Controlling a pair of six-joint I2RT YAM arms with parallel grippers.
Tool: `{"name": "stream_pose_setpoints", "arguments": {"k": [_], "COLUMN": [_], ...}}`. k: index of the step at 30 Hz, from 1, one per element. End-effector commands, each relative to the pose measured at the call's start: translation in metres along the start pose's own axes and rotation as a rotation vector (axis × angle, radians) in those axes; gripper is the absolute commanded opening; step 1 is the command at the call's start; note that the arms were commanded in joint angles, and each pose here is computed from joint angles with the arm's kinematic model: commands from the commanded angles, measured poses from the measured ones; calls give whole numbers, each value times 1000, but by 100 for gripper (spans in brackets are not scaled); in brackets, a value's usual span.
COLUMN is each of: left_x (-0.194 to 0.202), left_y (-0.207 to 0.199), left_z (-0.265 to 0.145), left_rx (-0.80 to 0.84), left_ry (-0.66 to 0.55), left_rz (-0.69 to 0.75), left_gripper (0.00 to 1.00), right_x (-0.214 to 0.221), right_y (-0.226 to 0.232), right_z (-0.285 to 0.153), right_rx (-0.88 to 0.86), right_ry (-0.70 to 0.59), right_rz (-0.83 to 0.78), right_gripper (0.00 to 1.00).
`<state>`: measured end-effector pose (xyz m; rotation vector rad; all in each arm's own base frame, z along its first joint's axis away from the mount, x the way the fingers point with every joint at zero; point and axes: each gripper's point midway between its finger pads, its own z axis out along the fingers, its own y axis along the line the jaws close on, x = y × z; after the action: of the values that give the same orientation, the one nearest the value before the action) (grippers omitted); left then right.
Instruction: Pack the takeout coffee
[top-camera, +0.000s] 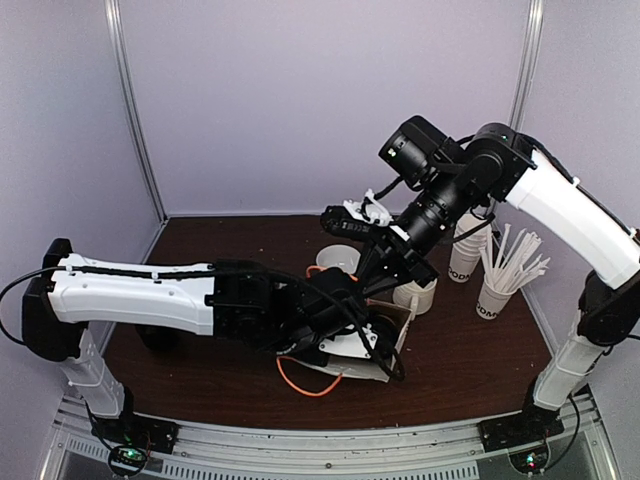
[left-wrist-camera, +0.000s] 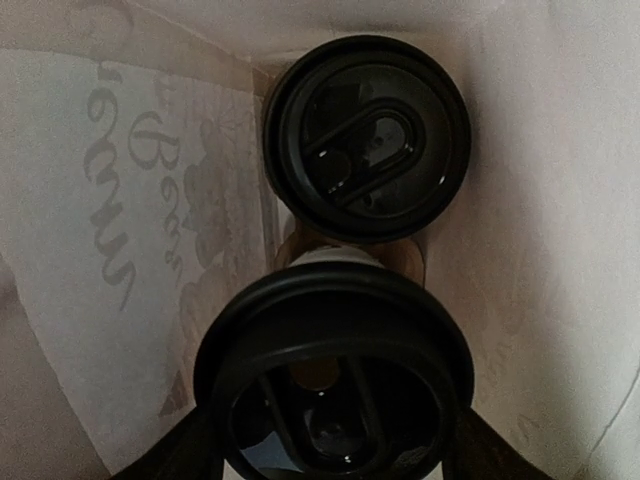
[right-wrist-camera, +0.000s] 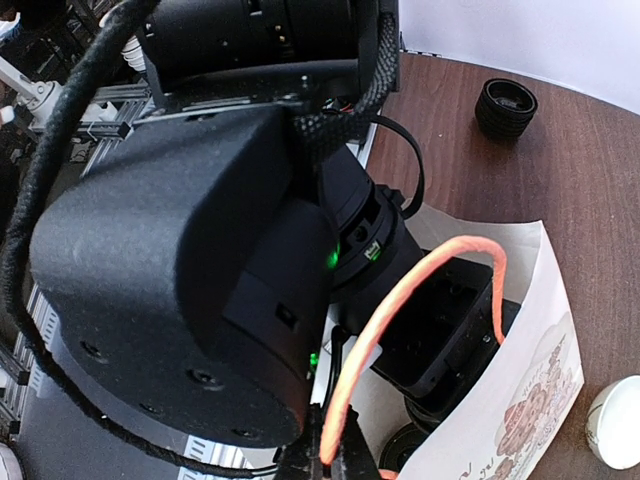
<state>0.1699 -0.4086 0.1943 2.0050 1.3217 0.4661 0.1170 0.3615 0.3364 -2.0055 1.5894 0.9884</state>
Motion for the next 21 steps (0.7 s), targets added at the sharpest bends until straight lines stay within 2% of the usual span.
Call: {"name": "stream_pose_setpoints", "arguments": {"k": [1, 14, 21], "left_x": [6, 17, 24], "left_y": [6, 3, -5], "left_z": [15, 32, 37], "left_rx": [-13, -13, 6], "left_ry": [15, 68, 86], "left_rz": [-10, 1, 20], "left_gripper": [60, 60, 60], "right_x": [-11, -14, -14], "right_y": [11, 35, 34], "right_z": [-4, 1, 1], "right_rx": [-41, -116, -96], "right_ry": [-35, -22, -3], "right_rz": [-30, -66, -82], "right_gripper": [0, 0, 0]}}
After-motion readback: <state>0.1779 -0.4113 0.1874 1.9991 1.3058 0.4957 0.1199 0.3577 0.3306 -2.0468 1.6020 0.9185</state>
